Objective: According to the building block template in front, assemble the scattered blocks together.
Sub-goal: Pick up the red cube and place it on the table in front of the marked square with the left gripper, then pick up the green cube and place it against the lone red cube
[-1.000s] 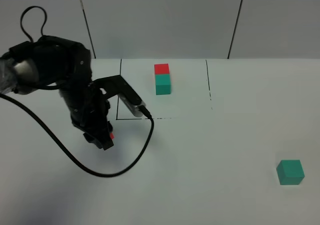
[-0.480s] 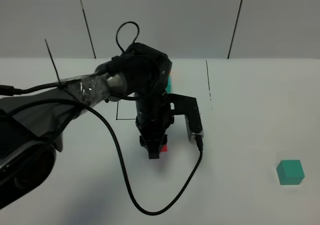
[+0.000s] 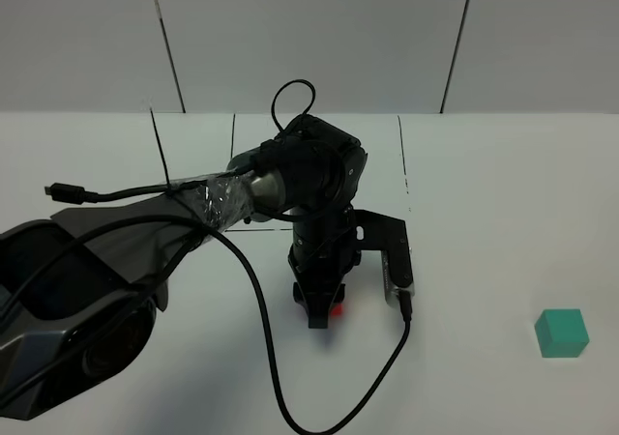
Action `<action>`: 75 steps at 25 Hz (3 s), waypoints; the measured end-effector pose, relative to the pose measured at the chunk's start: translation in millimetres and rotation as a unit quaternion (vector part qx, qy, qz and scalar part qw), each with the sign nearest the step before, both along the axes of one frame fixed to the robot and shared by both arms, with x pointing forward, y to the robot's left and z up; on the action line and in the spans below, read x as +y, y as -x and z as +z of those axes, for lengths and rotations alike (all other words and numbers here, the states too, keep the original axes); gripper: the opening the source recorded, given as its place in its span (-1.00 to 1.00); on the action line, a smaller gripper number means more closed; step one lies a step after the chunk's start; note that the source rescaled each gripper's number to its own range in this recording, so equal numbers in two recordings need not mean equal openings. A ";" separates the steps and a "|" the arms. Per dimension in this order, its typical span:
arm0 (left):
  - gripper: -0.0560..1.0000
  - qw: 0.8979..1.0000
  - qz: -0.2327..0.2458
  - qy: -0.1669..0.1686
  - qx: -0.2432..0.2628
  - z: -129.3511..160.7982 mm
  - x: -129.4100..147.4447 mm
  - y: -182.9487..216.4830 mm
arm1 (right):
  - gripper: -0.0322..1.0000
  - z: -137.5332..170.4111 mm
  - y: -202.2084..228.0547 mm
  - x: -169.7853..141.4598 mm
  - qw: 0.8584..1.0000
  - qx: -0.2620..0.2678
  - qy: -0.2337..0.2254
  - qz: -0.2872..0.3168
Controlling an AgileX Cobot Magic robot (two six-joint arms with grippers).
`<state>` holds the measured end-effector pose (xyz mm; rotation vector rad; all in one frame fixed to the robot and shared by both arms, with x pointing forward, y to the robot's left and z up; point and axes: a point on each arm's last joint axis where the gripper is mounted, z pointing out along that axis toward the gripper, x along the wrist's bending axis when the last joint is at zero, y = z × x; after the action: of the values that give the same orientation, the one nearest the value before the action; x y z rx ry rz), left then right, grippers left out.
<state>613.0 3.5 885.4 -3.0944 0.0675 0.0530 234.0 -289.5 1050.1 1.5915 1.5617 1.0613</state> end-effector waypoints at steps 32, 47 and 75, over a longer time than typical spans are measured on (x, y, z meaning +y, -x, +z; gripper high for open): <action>0.99 1.000 -0.016 -0.016 0.014 0.3 -16.9 17.6 | 0.58 0.0 0.0 0.2 1.000 0.000 -0.001 0.001; 0.83 0.890 0.452 0.039 -0.049 92.3 104.7 -42.1 | 0.58 0.0 0.0 0.2 1.000 0.000 -0.001 0.001; 0.44 0.697 0.684 0.181 -0.117 164.9 279.8 197.4 | 0.58 0.0 0.0 0.2 1.000 0.000 -0.001 0.001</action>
<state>415.6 283.3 1050.3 -2.5436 -2.3675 -0.3301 234.0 -289.3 1050.1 1.5921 1.5624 1.0645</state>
